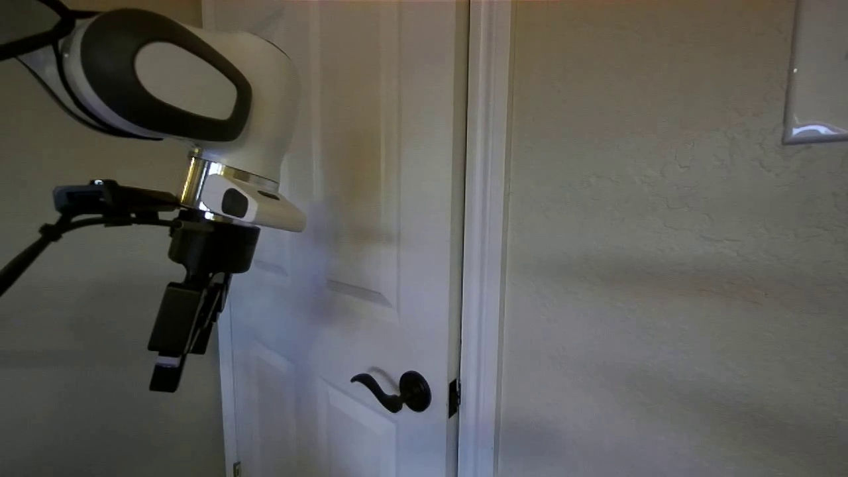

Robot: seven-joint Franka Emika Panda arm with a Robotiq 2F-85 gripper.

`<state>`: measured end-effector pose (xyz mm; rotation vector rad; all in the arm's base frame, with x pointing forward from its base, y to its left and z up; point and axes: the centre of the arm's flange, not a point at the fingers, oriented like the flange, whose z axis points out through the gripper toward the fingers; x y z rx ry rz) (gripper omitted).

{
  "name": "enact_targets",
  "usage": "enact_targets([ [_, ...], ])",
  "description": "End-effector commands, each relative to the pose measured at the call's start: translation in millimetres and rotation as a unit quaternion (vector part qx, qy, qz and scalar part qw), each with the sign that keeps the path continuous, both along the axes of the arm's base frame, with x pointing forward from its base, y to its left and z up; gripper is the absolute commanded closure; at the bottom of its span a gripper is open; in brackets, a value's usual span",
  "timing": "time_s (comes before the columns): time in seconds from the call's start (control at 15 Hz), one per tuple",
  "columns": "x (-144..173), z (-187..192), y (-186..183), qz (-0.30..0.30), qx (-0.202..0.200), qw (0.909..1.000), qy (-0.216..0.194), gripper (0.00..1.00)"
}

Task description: Open the door

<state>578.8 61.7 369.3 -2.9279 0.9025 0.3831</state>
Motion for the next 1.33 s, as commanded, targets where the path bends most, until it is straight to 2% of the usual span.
enact_targets([
  [0.0,1,1,1,0.000,0.000,1.0000,-0.001,0.00],
  [0.27,6,-4,1,-0.013,0.005,0.9999,0.005,0.00],
  [0.4,20,-19,0,-0.053,-0.005,0.9985,0.013,0.00],
  [0.6,45,-48,-5,-0.141,-0.007,0.9897,0.023,0.00],
  [0.93,75,-87,4,-0.262,0.030,0.9646,0.016,0.00],
  [1.27,87,-100,2,-0.368,0.067,0.9271,-0.027,0.00],
])
